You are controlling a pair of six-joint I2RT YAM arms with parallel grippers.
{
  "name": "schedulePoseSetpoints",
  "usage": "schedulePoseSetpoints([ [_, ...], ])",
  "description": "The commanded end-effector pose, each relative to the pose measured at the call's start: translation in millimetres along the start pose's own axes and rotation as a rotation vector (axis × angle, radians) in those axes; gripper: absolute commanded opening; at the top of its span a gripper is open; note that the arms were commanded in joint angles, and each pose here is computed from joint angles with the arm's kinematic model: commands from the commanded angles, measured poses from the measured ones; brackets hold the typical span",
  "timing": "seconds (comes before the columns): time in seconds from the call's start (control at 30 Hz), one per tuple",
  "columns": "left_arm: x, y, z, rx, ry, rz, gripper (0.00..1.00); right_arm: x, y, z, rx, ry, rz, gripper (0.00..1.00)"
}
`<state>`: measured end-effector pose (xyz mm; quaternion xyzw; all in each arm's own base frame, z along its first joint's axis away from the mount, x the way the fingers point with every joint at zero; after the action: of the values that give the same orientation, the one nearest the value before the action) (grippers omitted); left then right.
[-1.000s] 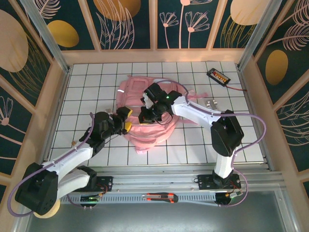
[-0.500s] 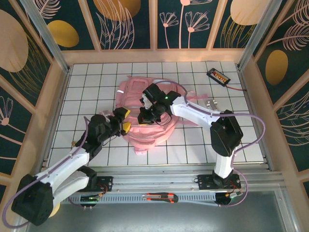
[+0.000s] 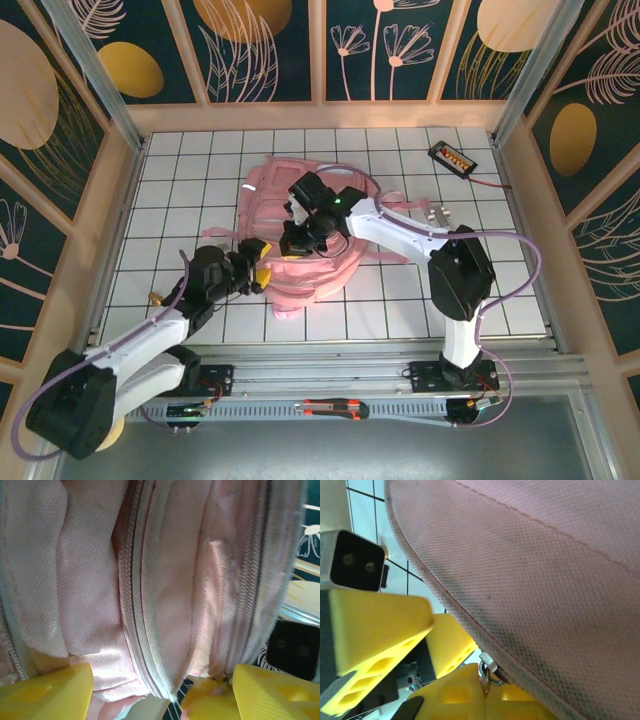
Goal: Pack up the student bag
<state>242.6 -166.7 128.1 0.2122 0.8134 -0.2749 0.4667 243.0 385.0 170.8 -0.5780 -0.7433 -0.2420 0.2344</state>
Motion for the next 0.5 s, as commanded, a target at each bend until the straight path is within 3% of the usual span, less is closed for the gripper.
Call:
schedulePoseSetpoints([
  [0.0, -13, -5, 10, 0.044, -0.063, 0.005, 0.7, 37, -7, 3, 0.01, 0.079, -0.068, 0.0],
  [0.17, -16, -3, 24, 0.059, -0.057, 0.017, 0.51, 45, -14, 10, 0.03, 0.079, -0.074, 0.0],
  [0.23, -12, 0, 24, 0.049, -0.052, 0.017, 0.34, 45, -15, 12, 0.035, 0.072, -0.075, 0.0],
  [0.3, -4, 5, 20, 0.025, -0.043, 0.009, 0.05, 43, -15, 13, 0.039, 0.061, -0.077, 0.0],
  [0.33, 0, 8, 17, 0.016, -0.039, 0.007, 0.0, 41, -16, 13, 0.041, 0.051, -0.081, 0.0],
  [0.47, 11, 29, 1, -0.036, -0.011, 0.014, 0.0, 19, -21, 10, 0.054, -0.025, -0.081, 0.0],
])
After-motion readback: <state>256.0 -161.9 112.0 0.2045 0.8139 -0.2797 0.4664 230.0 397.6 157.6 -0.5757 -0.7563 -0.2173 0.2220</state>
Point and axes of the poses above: each hand's point on the last joint's axis, 136 mm out from that joint toward the fingers, its own z axis out along the fingers, its own x axis along the line the jaws close on, y = z × x, the point moved 3 cm from there along -z, back along the fingers, and after that the axes turned 3 degrees about z, right-handed, at the moved point
